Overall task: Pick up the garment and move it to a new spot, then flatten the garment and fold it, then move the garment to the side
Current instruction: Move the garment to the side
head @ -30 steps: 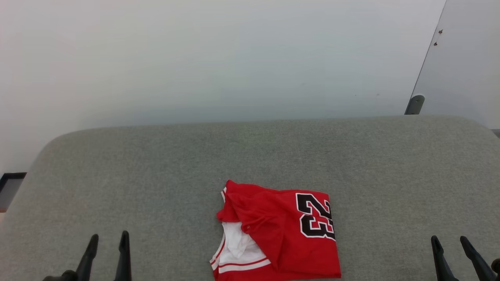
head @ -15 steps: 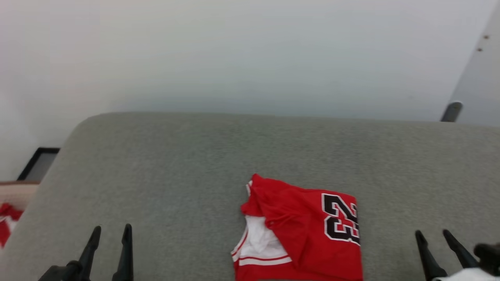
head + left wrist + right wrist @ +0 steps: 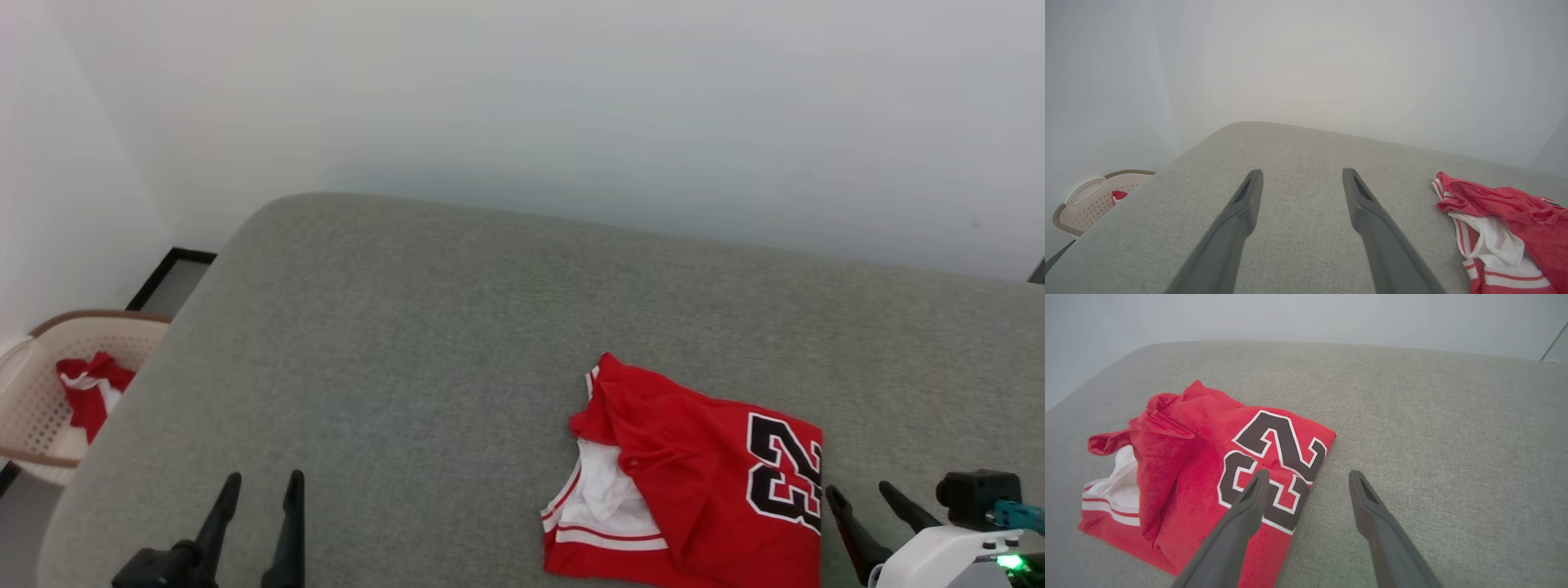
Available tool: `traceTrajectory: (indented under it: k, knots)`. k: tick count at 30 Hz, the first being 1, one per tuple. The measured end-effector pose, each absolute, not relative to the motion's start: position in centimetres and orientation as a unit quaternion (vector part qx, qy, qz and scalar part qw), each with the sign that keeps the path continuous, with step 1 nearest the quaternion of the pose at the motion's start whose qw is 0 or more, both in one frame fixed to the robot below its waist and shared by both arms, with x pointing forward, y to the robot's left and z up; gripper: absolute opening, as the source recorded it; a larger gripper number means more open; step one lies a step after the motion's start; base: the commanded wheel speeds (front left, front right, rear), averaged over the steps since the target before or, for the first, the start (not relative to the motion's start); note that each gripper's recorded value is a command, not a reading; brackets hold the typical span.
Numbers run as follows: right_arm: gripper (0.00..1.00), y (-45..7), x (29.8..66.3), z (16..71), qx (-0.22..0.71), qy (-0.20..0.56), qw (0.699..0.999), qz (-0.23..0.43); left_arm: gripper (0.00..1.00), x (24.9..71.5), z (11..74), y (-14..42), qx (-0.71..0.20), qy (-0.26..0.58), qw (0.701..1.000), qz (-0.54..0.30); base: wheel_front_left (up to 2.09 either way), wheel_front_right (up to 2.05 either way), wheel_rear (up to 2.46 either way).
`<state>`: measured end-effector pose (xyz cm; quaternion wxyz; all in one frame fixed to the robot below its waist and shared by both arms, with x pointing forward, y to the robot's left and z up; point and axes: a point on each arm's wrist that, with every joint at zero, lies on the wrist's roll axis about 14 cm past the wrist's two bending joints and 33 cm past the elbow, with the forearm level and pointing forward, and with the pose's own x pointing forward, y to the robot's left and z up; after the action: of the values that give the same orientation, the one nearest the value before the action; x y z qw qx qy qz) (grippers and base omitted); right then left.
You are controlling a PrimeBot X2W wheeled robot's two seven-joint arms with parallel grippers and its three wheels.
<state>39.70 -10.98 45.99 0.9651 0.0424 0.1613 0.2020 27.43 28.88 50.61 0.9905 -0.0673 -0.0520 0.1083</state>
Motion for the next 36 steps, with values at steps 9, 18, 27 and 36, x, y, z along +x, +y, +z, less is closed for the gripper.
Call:
traceTrajectory:
  k: [9, 18, 27, 36]
  knots:
    - [1.00, -10.0, 40.1, 42.4, 0.032, 0.248, 0.944, 0.214, 1.00, 27.7, 49.6, 29.0, -0.073, -0.034, 0.990, 0.118, 0.00, 0.00, 0.00]
    - [1.00, -8.5, 40.5, 39.7, 0.031, 0.326, 0.916, 0.230, 1.00, 28.2, 49.2, 29.5, -0.073, -0.024, 0.989, 0.129, 0.00, 0.00, 0.00]
    - [0.20, -7.7, 41.1, 38.7, 0.021, 0.403, 0.883, 0.241, 1.00, 28.1, 48.9, 30.0, -0.076, -0.019, 0.987, 0.141, 0.00, 0.00, 0.00]
    - [0.00, -7.6, 42.6, 40.5, -0.013, 0.393, 0.883, 0.257, 1.00, 28.7, 48.8, 29.8, -0.079, -0.019, 0.987, 0.137, 0.00, 0.00, 0.00]
